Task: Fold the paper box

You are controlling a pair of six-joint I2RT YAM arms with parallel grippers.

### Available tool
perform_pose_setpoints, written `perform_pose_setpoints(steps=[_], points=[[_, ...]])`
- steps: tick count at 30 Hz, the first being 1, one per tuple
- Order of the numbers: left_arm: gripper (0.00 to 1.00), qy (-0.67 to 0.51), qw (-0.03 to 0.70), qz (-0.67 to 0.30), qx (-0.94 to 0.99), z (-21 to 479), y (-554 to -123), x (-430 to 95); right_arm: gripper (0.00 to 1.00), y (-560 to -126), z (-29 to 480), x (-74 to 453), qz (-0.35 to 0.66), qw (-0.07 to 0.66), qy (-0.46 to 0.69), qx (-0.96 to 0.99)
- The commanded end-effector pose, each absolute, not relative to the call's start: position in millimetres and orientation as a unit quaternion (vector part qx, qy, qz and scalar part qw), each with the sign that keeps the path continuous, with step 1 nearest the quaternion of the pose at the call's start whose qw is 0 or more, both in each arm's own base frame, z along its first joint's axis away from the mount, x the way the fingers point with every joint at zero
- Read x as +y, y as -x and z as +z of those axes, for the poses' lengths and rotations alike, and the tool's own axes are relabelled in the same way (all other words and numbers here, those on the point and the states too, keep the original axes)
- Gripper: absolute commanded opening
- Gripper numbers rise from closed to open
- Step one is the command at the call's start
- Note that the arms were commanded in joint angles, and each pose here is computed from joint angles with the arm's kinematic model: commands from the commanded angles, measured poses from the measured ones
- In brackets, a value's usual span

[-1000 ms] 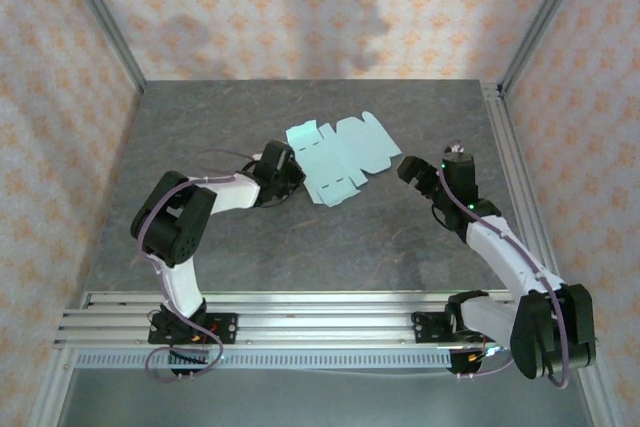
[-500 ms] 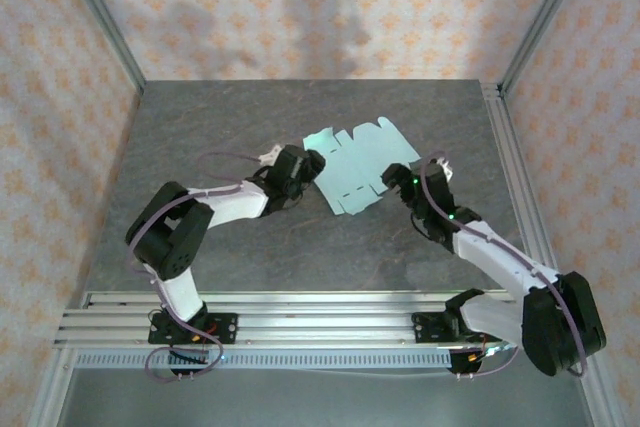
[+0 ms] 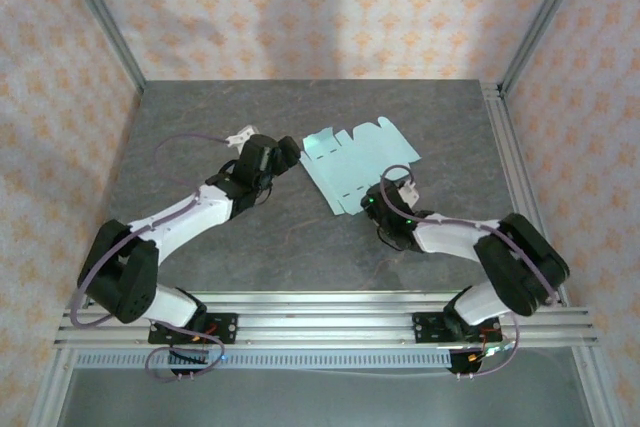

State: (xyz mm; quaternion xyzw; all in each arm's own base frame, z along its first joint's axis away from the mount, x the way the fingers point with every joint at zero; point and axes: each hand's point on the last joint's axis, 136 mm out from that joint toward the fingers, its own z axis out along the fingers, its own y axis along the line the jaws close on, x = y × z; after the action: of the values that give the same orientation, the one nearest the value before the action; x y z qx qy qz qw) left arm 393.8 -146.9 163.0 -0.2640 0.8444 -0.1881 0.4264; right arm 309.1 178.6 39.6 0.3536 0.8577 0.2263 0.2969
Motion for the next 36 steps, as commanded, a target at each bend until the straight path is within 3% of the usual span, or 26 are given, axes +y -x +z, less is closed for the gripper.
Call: perform_pose_setpoints(steps=[1,5,9,15,24,31,33,36], points=[[1.00,0.244,0.420,-0.129,0.864,148.8,-378.7,-129.1,0.34,-324.8,52.6,197.2,0.261,0.307,-0.361,0.841],[1.00,0.242,0.417,-0.124,0.867,145.9,-373.4,-125.5,0.13,-327.3,50.2,191.1,0.233,0.317,-0.346,0.852],[1.00,0.237,0.415,-0.123,0.870,144.8,-371.8,-124.7,0.00,-327.3,49.7,182.8,0.202,0.314,-0.318,0.872],[1.00,0.218,0.412,-0.127,0.876,146.9,-373.9,-127.2,0.00,-332.2,51.6,183.1,0.192,0.274,-0.193,0.922],[1.00,0.188,0.398,-0.137,0.887,160.1,-377.8,-114.4,0.00,-304.1,49.8,184.8,0.160,0.073,0.124,0.977],[1.00,0.160,0.371,-0.133,0.905,161.6,-379.0,-114.1,0.00,-347.4,55.8,175.9,0.102,0.040,0.218,0.970],[1.00,0.147,0.359,-0.145,0.910,162.1,-379.4,-121.5,0.17,-361.4,64.2,175.2,0.087,0.046,0.230,0.968],[1.00,0.137,0.347,-0.160,0.914,160.4,-379.9,-129.6,0.56,-374.0,86.2,178.5,0.088,0.077,0.225,0.967]])
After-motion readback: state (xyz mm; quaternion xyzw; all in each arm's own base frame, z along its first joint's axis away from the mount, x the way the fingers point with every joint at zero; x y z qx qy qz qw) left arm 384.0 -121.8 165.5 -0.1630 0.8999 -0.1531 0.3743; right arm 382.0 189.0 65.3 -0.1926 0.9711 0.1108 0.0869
